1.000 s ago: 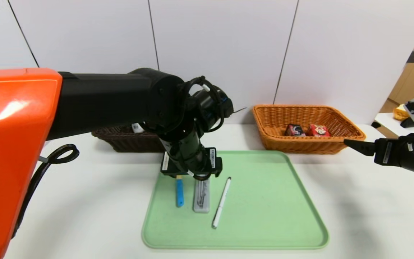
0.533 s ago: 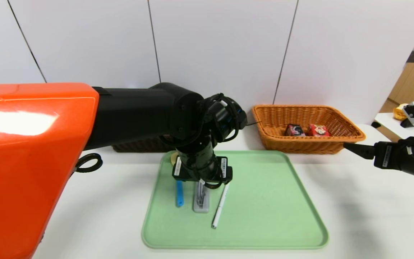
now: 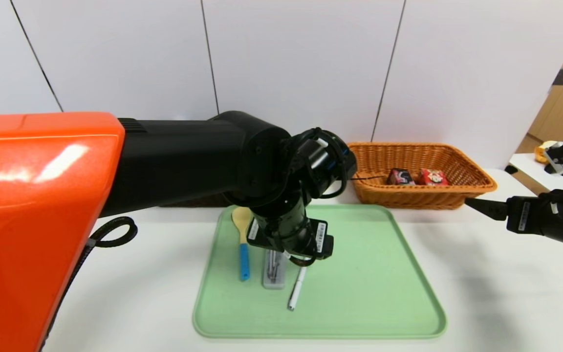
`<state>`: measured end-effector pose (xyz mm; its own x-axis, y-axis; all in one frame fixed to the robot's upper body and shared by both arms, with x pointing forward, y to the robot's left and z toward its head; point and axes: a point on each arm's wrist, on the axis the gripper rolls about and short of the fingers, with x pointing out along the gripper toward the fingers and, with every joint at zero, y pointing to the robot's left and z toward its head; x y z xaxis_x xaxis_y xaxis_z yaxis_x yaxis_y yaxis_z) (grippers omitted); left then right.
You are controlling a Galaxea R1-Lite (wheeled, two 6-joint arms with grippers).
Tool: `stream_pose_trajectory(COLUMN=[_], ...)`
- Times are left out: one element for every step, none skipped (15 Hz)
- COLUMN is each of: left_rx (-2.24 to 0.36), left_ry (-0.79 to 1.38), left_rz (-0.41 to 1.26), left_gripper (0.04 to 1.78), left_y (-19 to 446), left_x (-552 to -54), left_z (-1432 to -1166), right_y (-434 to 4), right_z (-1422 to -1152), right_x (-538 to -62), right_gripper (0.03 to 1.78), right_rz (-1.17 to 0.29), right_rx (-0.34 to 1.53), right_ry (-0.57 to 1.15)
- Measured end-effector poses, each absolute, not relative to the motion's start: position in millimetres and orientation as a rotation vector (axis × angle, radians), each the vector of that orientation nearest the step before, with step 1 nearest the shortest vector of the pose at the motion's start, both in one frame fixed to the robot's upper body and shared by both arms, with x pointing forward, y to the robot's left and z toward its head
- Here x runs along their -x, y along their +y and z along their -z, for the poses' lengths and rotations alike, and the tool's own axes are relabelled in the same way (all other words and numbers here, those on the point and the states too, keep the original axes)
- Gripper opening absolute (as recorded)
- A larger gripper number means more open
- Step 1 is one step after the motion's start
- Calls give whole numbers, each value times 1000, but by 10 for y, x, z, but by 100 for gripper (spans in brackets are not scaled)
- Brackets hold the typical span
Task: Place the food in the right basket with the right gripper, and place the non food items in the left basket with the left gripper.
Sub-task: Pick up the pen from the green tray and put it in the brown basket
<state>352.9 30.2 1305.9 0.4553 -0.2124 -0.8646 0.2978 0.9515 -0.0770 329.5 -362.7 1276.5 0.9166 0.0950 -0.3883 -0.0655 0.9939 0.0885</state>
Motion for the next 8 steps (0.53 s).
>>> stream_pose_trajectory(left_rx=[-122, -145, -160, -172, -179, -180, -178, -174], left_ry=[1045, 1039, 1037, 1038, 1037, 1030, 1017, 997], left_rz=[344, 365, 379, 392, 404, 417, 433, 451], left_gripper=[169, 169, 169, 169, 169, 169, 169, 169], left_y=[278, 254, 228, 198, 161, 115, 60, 11], left_x=[-3489, -3457, -3428, -3400, -3381, -3367, -3361, -3367], left_z=[-13074, -13081, -13077, -13066, -13047, -13024, -13000, -12984], right_y=[-3626, -3627, -3629, -3629, -3629, -3629, -3624, -3619], right_z=[-12768, -12771, -12771, -12776, -12784, -12790, -12793, -12798], right_x=[-3295, -3296, -3296, -3298, -3299, -3301, -3301, -3300], right_gripper=[170, 170, 170, 170, 170, 170, 170, 170], right_rz=[-82, -72, -67, -65, -65, -65, -67, -70], right_rx=[-74, -71, -72, -73, -72, -72, -72, -71], right_ry=[402, 401, 401, 400, 397, 395, 394, 392])
